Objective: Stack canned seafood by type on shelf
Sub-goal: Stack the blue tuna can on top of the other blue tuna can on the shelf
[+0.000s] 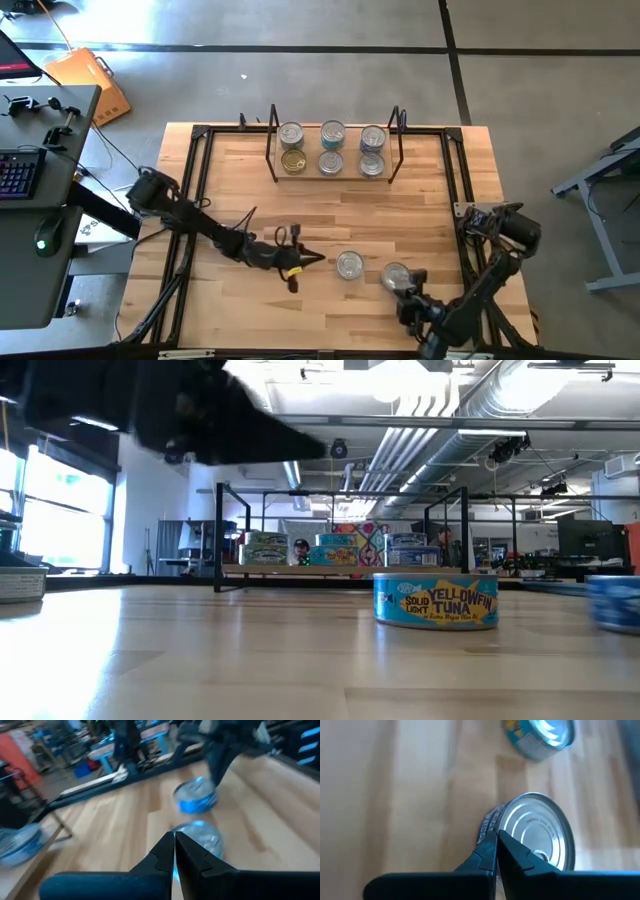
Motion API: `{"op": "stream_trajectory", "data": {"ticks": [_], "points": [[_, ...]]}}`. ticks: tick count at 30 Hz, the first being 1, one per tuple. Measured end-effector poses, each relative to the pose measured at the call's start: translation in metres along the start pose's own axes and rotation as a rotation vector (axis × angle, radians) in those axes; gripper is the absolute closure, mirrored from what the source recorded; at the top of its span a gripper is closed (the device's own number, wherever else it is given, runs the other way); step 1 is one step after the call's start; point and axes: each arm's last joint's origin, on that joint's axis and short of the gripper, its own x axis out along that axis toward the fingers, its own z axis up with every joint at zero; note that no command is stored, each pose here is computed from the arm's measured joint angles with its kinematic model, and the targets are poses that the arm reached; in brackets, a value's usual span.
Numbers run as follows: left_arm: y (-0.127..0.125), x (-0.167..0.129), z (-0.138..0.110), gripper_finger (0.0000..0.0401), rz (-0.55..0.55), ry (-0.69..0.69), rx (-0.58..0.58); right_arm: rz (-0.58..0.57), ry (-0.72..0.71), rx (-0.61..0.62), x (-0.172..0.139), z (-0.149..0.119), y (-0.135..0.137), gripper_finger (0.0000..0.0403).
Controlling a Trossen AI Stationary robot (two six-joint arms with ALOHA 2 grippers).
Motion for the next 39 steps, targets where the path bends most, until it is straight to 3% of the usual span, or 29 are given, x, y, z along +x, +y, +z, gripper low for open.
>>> {"op": "stream_trajectory", "data": {"ticks": [7, 13, 20, 29, 39], "points": [[-0.001, 0.037, 0.013, 0.036, -0.161, -0.065, 0.056, -0.045, -0.077, -0.023, 0.023, 0.002, -0.01, 0.0403], [-0.001, 0.068, 0.015, 0.0328, -0.295, -0.083, 0.087, -0.037, -0.129, 0.037, 0.01, 0.003, -0.031, 0.0403], [0.013, 0.105, 0.02, 0.0303, -0.379, -0.078, 0.079, 0.005, -0.2, 0.13, 0.008, 0.005, -0.048, 0.0403], [0.02, 0.146, 0.014, 0.0292, -0.422, 0.037, 0.216, 0.006, -0.214, 0.14, 0.022, 0.005, -0.052, 0.0402], [0.027, 0.155, 0.015, 0.0292, -0.382, 0.015, 0.403, -0.029, -0.231, 0.156, 0.026, 0.009, -0.056, 0.0402]]}}
